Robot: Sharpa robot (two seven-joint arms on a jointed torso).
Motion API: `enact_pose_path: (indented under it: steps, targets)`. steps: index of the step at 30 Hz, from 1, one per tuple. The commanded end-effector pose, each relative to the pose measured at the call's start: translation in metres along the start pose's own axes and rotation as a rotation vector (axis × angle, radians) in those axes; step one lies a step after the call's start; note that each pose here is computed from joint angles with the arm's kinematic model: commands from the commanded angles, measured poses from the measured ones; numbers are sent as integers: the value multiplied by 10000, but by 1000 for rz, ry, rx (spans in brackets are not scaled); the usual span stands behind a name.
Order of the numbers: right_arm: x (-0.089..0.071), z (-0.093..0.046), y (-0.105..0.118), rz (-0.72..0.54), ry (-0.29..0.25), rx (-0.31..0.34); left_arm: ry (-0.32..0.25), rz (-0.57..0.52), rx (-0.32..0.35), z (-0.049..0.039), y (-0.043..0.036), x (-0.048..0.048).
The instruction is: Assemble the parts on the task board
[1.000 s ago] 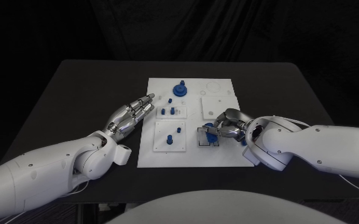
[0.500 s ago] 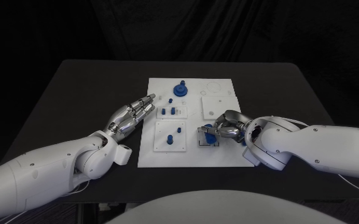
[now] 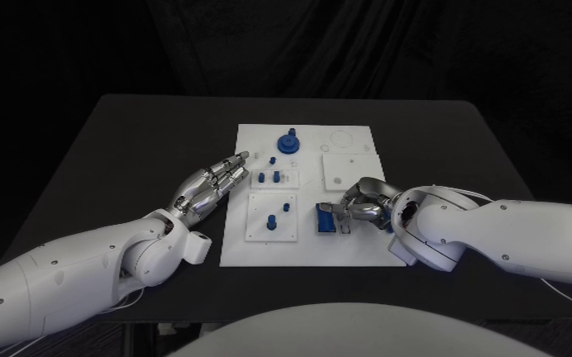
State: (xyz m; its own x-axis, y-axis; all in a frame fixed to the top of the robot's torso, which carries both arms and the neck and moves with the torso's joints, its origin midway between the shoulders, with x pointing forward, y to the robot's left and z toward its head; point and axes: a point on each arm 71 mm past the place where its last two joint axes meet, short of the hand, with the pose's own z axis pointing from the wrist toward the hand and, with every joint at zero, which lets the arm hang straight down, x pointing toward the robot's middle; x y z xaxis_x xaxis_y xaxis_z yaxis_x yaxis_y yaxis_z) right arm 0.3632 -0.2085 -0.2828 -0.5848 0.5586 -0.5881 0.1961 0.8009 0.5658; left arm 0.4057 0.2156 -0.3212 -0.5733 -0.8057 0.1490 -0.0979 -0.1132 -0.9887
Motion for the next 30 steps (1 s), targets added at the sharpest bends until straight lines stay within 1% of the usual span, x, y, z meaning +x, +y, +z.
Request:
enact_pose_path:
  steps: [1,7,10,14,17,21,24,27,30]
  targets:
    - [17,-2,-15,-5,14,10,11,-15,60,1,-35,22]
    - [-16,-15,-10,3,-20,-17,10,-16,58,-9,-27,20]
    - [-47,-43,12,8,-57,-64,9,-16,58,-16,-25,16]
    - [-105,-112,77,4,-134,-174,7,-16,58,-26,-24,10]
    - [-163,-200,148,-22,-216,-293,4,-14,58,-35,-24,1]
    - [-219,-318,225,-96,-310,-425,1,-13,58,-40,-24,-3]
    - [-236,-391,263,-182,-357,-493,-1,-12,59,-42,-24,-5]
    - [-237,-421,271,-267,-374,-520,-2,-11,60,-46,-25,-9]
    - [-207,-414,248,-361,-360,-515,-3,-10,60,-49,-26,-14]
